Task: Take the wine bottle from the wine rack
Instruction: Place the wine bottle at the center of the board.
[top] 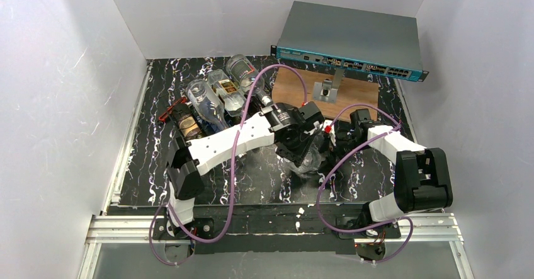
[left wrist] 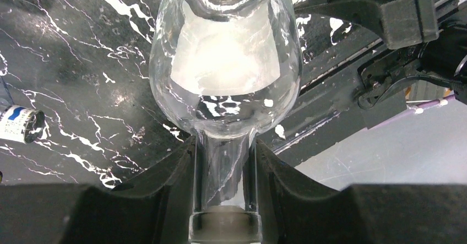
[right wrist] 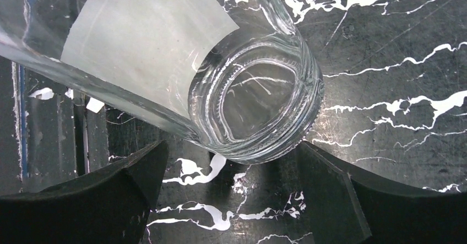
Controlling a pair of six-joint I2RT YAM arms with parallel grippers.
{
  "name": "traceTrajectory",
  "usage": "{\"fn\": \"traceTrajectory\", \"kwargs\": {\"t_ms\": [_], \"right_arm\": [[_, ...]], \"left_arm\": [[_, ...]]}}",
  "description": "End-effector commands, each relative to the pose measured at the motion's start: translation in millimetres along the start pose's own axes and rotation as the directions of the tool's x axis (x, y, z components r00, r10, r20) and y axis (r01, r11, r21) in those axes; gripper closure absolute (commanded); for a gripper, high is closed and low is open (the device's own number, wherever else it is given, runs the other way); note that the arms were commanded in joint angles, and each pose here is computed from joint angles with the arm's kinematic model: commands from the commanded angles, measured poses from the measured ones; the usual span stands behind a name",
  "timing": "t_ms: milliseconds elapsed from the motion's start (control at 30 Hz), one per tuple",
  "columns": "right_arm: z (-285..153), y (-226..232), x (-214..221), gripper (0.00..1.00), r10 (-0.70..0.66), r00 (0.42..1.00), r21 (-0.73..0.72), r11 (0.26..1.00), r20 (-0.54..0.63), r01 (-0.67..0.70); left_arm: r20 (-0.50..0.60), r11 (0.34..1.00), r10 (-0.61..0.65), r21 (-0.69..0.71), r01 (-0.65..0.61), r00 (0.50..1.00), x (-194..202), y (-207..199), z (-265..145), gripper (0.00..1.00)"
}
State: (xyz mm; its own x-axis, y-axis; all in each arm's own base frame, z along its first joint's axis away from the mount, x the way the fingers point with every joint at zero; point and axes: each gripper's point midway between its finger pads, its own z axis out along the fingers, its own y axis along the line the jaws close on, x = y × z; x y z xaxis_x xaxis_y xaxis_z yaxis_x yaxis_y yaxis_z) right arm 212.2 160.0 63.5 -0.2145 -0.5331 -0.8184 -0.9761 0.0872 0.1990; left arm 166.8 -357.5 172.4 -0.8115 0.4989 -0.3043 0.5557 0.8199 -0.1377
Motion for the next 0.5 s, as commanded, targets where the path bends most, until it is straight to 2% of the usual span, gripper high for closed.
{"fn": "traceTrajectory", "kwargs": {"t_ms": [0, 233, 300, 467], "right_arm": [[-5, -3, -15, 0.06, 0.018, 0.999, -0.004, 1.0, 0.05, -0.018], [-10, -8, -14, 0.05, 0.044, 0.997, 0.017, 0.999, 0.061, -0.046], [-12, -10, -14, 0.02, 0.053, 0.996, 0.024, 0.998, 0.065, -0.055], [-16, -13, -14, 0.02, 0.058, 0.996, 0.041, 0.997, 0.075, -0.061]], "left_arm": [[0.189, 1.0, 0.0, -0.014, 0.003, 0.982, -47, -1, -20, 0.82], [0.22, 1.0, 0.016, -0.014, -0.013, 0.975, -62, -7, -21, 0.72], [0.23, 1.0, 0.024, -0.014, -0.021, 0.973, -67, -8, -22, 0.69], [0.245, 0.999, 0.04, -0.003, -0.04, 0.969, -77, -15, -22, 0.68]]}}
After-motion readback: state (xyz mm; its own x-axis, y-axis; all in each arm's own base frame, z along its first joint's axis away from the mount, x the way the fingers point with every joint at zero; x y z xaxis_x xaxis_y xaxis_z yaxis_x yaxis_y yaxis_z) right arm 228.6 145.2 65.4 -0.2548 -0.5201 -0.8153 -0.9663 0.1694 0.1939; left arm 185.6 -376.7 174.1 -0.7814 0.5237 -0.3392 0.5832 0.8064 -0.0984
